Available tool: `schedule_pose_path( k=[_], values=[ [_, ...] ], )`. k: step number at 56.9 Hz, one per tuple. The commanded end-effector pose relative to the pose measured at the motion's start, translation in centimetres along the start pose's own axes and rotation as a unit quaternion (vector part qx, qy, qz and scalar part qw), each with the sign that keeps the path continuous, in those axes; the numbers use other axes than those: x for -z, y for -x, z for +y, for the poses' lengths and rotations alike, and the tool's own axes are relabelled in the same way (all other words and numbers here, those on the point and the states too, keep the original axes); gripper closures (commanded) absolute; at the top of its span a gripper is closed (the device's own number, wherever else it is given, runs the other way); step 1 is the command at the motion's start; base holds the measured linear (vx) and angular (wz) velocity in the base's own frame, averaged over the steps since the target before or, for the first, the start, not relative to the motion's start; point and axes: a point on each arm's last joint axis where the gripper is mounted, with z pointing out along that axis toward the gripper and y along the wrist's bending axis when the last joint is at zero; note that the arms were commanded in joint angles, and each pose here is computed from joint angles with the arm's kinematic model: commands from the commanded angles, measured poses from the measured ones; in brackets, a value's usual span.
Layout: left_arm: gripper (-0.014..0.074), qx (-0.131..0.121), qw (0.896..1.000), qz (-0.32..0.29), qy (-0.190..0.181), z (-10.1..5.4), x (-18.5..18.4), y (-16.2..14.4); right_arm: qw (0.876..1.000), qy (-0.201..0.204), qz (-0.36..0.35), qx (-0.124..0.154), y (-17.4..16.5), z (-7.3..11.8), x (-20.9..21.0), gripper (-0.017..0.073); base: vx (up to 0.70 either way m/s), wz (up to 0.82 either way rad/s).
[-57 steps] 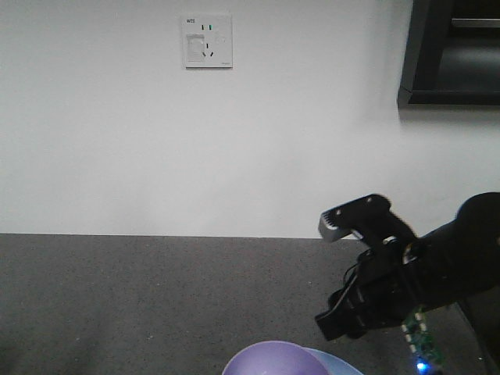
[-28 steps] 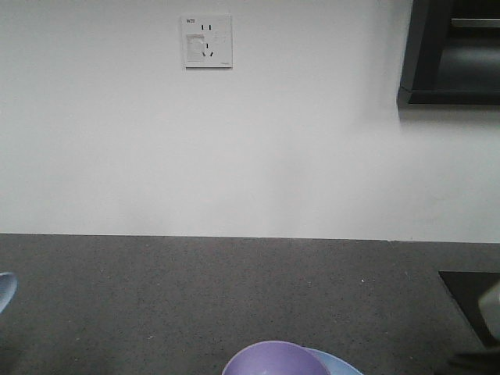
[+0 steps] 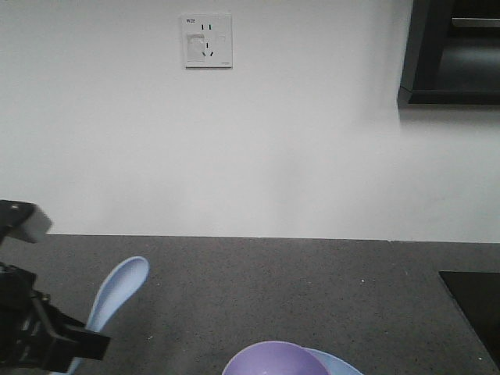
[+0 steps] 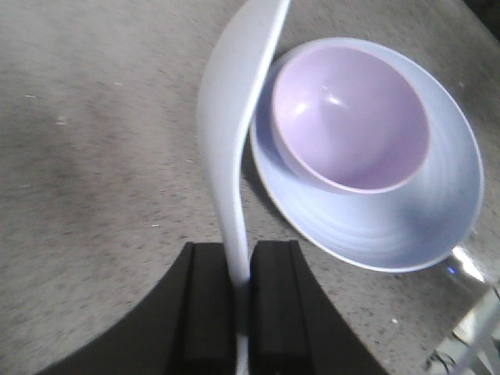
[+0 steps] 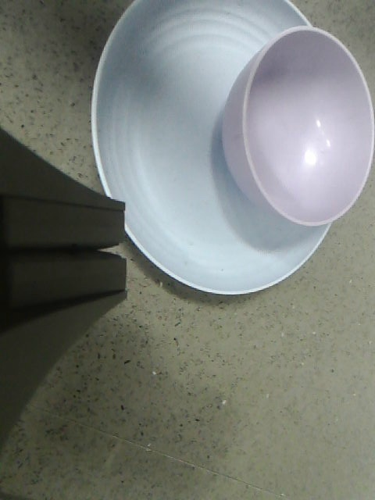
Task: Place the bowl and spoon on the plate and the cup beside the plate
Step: 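Lower the white spoon into the bowl and release with the left gripper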
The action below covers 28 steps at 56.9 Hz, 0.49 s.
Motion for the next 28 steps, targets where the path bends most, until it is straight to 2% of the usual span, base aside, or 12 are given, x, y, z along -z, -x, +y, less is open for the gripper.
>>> schedule_pose_path(
  k=[1,9,18,28],
  values=[
    [0.0593,-0.012,0.999,-0.016,-0.042,-1.6,-0.9,2.0,0.998,-0.015,-0.063,0.005,1.6,-0.3,0.6,0.0568,0.00,0.00],
    [0.0593,-0.036,0.996,0.017,-0.082,-3.5,-4.0,3.5,0.998,-0.016,-0.066,0.005,1.7,-0.3,0.7,0.0568,0.00,0.00],
    [0.0593,-0.033,0.991,0.057,-0.113,-4.9,-6.8,5.1,0.998,-0.016,-0.066,0.005,1.7,-0.3,0.7,0.0568,0.00,0.00],
    [0.0590,-0.027,0.986,0.096,-0.133,-5.7,-9.3,6.3,0.998,-0.016,-0.066,0.005,1.7,-0.3,0.7,0.0568,0.00,0.00]
  ],
)
